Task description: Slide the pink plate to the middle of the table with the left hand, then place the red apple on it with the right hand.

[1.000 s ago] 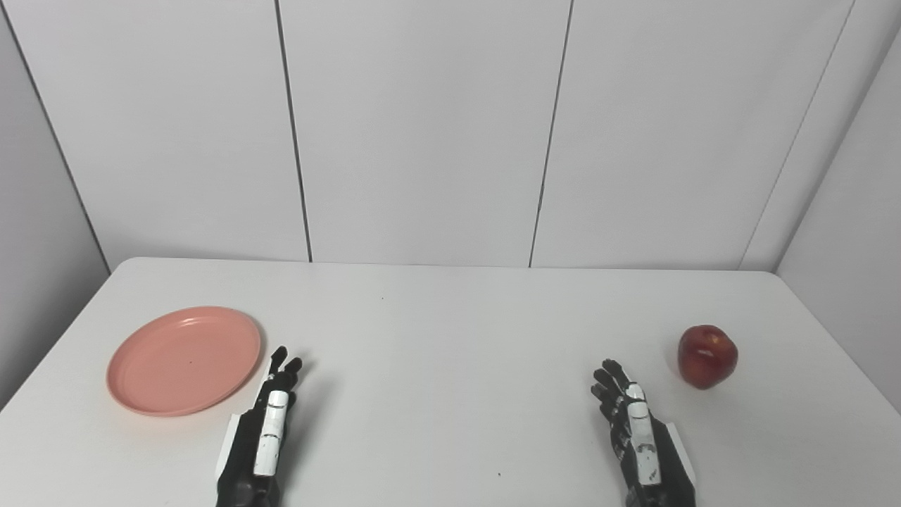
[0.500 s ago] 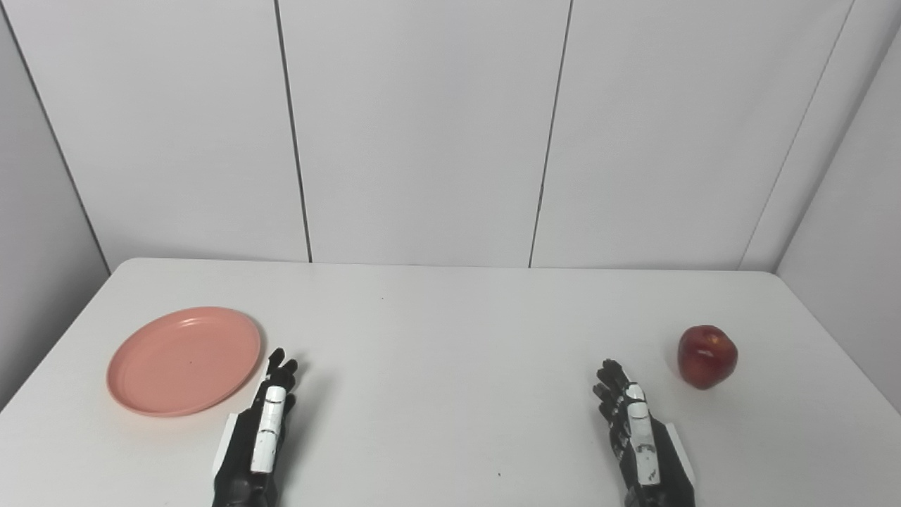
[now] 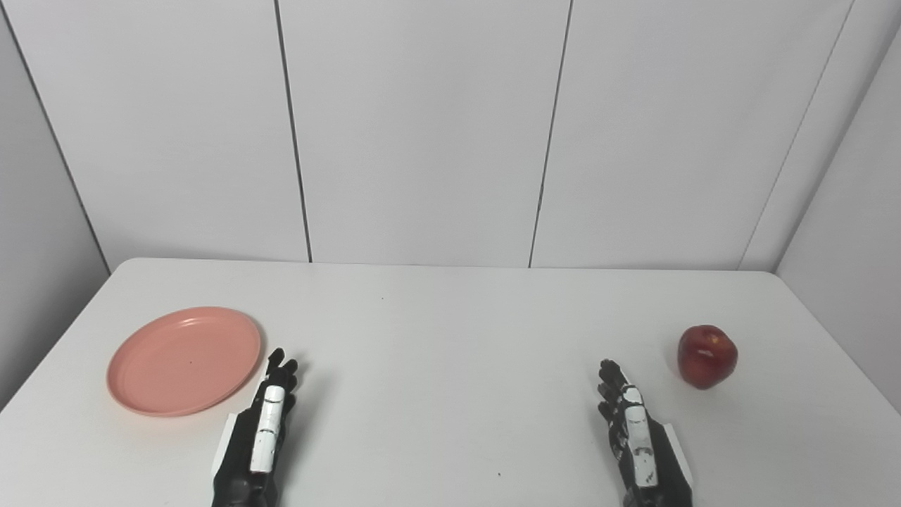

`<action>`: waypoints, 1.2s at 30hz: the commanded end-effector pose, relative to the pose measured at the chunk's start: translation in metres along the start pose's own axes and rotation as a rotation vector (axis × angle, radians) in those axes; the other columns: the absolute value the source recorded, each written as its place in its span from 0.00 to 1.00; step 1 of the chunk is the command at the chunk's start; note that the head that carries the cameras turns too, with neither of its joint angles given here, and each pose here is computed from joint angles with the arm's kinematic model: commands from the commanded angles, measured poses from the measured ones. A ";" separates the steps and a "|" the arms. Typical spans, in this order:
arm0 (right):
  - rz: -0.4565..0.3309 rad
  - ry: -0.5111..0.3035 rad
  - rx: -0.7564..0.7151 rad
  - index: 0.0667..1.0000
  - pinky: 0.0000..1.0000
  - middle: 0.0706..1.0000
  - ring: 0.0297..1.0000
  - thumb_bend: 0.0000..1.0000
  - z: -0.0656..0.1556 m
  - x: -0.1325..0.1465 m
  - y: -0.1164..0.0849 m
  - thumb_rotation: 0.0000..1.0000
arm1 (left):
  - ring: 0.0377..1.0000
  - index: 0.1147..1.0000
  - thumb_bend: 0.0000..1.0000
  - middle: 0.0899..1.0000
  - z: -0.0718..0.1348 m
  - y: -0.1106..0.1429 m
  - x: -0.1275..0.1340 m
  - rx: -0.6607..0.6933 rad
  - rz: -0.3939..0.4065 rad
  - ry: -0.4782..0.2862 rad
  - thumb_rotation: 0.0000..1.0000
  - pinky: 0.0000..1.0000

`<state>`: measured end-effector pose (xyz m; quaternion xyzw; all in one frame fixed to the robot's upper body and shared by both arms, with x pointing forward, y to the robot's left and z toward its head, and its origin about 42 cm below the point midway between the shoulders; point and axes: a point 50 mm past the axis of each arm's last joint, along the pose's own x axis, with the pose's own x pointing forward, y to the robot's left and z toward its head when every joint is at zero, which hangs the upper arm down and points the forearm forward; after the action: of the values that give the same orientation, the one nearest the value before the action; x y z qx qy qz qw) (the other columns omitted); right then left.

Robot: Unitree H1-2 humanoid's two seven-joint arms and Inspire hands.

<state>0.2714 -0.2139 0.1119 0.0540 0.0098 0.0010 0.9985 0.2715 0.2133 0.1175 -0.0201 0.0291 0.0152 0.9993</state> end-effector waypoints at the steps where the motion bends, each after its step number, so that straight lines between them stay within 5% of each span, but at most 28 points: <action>1: 0.025 -0.004 0.020 0.91 1.00 0.95 0.99 0.90 -0.001 0.001 0.008 1.00 | 0.99 0.96 0.63 0.97 0.004 0.007 -0.002 0.023 -0.016 -0.003 1.00 1.00; 18: 0.026 0.005 0.019 0.92 1.00 0.96 0.98 0.87 -0.003 -0.001 0.002 1.00 | 0.99 0.96 0.64 0.97 0.002 0.001 -0.004 0.023 -0.019 0.000 1.00 1.00; 36: 0.033 0.024 0.024 0.98 1.00 1.00 1.00 0.85 -0.017 0.001 -0.042 1.00 | 0.99 0.96 0.63 0.96 -0.018 -0.041 0.000 0.029 -0.021 0.002 1.00 1.00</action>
<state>0.2791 -0.2438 0.1053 0.0653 0.0071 0.0291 0.9974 0.2744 0.1860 0.1064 0.0027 0.0191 0.0187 0.9996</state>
